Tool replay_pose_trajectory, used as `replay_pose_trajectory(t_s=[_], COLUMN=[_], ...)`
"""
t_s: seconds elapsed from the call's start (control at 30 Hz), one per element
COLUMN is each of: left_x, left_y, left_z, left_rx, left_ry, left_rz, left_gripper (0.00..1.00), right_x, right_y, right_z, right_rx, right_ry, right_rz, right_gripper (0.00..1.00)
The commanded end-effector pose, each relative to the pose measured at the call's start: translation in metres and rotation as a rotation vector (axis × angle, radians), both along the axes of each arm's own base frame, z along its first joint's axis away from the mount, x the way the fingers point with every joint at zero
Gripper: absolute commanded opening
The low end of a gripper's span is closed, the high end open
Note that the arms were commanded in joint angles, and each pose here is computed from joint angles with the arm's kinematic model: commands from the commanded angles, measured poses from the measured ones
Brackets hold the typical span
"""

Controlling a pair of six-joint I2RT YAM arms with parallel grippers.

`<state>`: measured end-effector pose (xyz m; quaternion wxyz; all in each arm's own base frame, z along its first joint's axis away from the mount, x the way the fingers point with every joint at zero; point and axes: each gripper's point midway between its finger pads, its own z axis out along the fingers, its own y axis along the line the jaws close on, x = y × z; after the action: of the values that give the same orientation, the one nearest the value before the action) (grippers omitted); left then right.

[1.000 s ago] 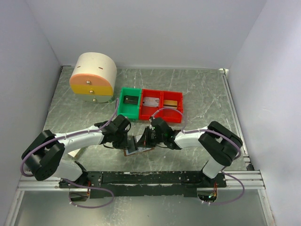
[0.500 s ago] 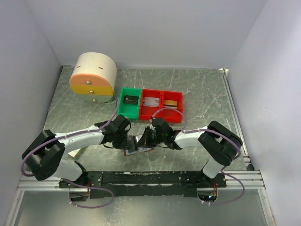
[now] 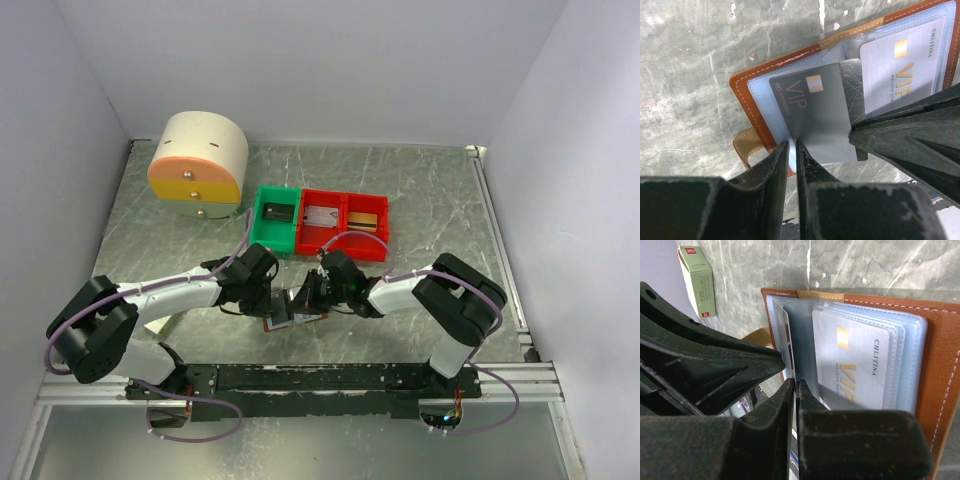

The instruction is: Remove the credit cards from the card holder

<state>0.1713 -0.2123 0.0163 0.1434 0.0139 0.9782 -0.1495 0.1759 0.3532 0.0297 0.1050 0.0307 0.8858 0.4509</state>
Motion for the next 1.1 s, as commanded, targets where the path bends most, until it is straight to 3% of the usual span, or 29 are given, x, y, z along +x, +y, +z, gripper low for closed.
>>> replay_pose_trajectory(t_s=[0.0, 0.33, 0.57, 0.67, 0.97, 1.07], left_x=[0.003, 0.002, 0.002, 0.002, 0.002, 0.004], left_y=[0.005, 0.005, 0.005, 0.006, 0.008, 0.008], left_z=[-0.003, -0.005, -0.005, -0.005, -0.004, -0.002], left_rx=[0.030, 0.031, 0.034, 0.033, 0.041, 0.039], left_ry=[-0.010, -0.004, -0.005, -0.005, -0.012, -0.022], left_rz=[-0.004, -0.007, -0.011, -0.010, 0.002, 0.003], left_gripper=[0.23, 0.23, 0.22, 0.22, 0.21, 0.21], right_x=[0.010, 0.004, 0.014, 0.019, 0.019, 0.018], right_y=[-0.005, -0.014, 0.000, 0.004, 0.002, -0.006], right_z=[0.009, 0.010, 0.013, 0.009, 0.009, 0.007], right_rx=[-0.010, 0.000, 0.017, -0.010, -0.005, -0.022], right_ry=[-0.042, -0.039, -0.054, -0.055, -0.059, -0.060], right_rz=[-0.047, -0.038, -0.021, -0.008, -0.014, -0.025], right_gripper=[0.03, 0.04, 0.19, 0.21, 0.04, 0.02])
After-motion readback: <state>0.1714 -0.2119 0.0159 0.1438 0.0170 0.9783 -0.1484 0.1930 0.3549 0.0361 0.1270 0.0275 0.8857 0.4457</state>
